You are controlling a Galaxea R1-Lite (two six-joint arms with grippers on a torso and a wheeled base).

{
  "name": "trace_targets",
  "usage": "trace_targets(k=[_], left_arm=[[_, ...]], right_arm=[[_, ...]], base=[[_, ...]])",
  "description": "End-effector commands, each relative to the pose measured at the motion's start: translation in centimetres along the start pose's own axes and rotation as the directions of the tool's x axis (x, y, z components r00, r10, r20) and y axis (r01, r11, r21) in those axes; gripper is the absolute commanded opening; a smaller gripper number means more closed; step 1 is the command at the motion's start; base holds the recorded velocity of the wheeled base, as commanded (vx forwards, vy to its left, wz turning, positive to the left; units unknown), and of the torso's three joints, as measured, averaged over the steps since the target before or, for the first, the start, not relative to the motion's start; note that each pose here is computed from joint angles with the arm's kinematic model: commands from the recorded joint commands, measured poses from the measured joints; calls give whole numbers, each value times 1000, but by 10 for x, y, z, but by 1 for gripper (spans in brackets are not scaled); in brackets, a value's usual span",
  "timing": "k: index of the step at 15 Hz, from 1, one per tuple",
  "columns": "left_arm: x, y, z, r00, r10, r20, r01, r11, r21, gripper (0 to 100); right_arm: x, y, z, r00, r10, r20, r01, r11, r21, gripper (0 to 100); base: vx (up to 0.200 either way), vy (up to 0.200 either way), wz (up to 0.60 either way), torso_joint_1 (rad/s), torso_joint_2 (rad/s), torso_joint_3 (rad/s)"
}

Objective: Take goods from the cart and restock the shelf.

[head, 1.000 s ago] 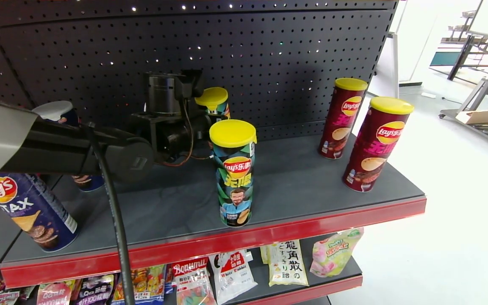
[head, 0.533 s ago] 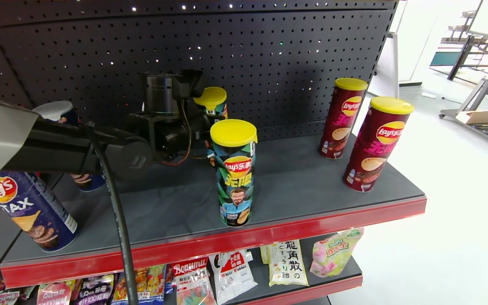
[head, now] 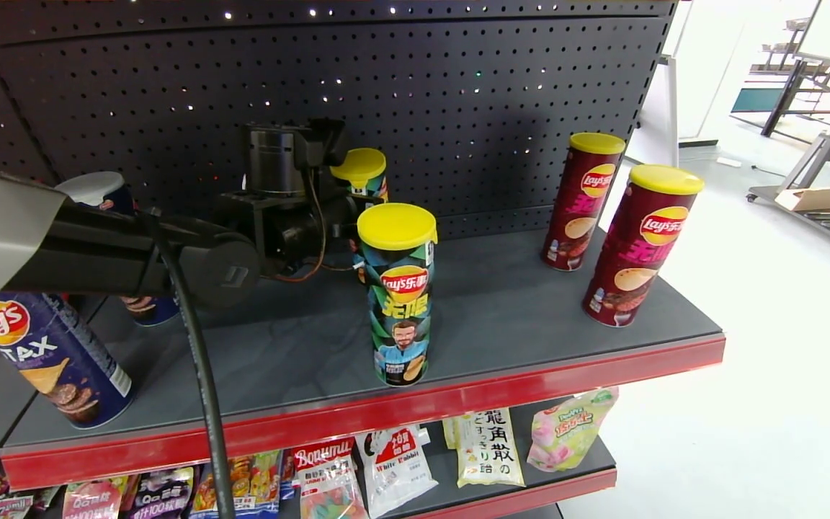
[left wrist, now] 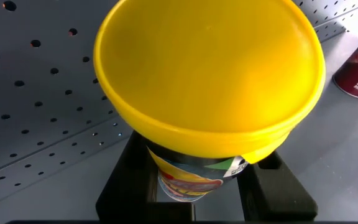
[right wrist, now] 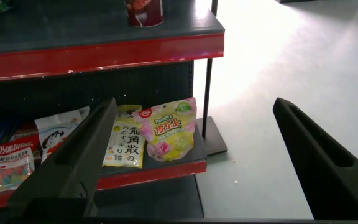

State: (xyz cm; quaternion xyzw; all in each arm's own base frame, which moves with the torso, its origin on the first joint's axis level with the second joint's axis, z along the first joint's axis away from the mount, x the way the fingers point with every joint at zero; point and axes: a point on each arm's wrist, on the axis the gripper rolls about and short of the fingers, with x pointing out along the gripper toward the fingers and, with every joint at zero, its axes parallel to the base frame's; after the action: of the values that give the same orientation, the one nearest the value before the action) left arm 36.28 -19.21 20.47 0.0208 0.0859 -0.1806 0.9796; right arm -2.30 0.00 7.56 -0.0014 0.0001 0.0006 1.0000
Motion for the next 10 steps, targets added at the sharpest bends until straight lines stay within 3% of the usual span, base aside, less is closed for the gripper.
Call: trace_targets(k=[1, 3, 10], left_arm=[[-1, 0, -1, 1000, 1, -3, -1, 1000, 0, 0], [-1, -1, -8, 1000, -2, -29, 2, 1000, 4, 0], [-4, -1, -4, 1000, 1, -19, -1, 1000, 2, 0]], right_arm=[[0, 0, 0, 1000, 0, -1, 0, 1000, 0, 100], [0, 0, 0, 1000, 0, -1, 0, 1000, 0, 100], [0, 0, 0, 1000, 0, -1, 0, 1000, 0, 100]], base=[[0, 0, 0, 0, 0, 0], [0, 0, 0, 0, 0, 0], [0, 0, 0, 0, 0, 0]])
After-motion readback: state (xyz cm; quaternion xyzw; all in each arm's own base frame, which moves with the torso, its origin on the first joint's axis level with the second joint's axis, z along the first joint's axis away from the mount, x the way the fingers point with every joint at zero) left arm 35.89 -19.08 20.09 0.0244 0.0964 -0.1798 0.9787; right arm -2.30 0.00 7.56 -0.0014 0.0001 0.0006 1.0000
